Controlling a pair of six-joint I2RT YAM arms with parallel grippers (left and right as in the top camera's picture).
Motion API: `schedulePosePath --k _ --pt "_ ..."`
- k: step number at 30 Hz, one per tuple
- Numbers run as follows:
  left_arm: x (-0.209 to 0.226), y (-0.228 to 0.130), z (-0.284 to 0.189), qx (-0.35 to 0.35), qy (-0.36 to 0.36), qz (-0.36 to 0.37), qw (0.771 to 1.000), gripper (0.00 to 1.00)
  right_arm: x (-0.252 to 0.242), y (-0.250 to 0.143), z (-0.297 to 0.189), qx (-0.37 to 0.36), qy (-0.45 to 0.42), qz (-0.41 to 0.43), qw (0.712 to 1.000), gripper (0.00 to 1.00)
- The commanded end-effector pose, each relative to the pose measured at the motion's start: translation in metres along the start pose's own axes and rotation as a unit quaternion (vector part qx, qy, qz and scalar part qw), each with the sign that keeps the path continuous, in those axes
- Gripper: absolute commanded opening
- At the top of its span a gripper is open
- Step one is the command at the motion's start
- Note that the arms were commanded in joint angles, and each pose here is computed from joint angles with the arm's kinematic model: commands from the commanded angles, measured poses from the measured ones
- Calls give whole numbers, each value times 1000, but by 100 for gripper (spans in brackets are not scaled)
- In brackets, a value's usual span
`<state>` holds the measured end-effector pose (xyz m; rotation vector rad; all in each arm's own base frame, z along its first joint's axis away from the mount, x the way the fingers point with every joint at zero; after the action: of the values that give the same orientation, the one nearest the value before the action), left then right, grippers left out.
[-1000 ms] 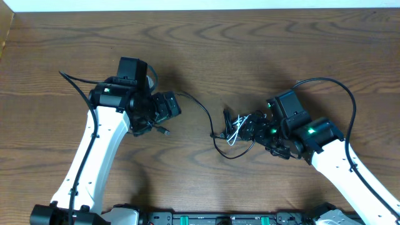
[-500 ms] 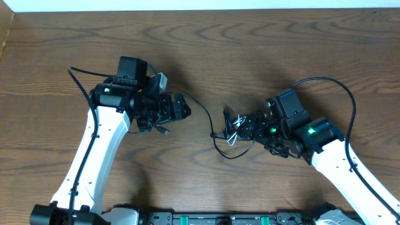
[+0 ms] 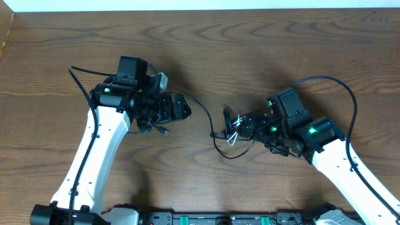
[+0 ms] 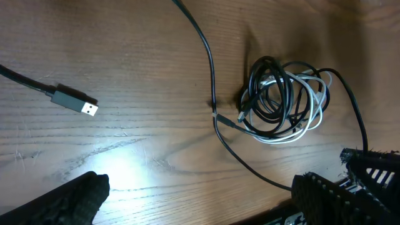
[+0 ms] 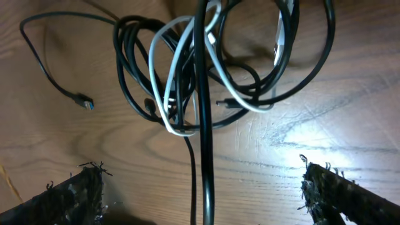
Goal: Untangle cables
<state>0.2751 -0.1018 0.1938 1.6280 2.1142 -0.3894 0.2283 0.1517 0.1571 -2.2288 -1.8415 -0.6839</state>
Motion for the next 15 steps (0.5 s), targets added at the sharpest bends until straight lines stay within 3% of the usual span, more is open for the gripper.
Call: schedulePosePath --k 1,15 --pt "-2 0 -3 -5 -2 10 1000 99 -4 9 -4 -10 2 -21 1000 99" --pt "-3 0 -3 -6 -3 4 1000 99 -6 11 -3 -6 9 -71 997 95"
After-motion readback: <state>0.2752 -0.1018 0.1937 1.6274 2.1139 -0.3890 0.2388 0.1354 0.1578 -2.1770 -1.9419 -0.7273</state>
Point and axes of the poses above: each gripper's point midway between its finger pads, its own z axis out along the fingers, its own x axis along the line the jaws close on, y = z × x, the point moved 4 cm from there along -z, back along the fingers, and after that the axes turned 10 degrees about -z, right-handed, at the moved point
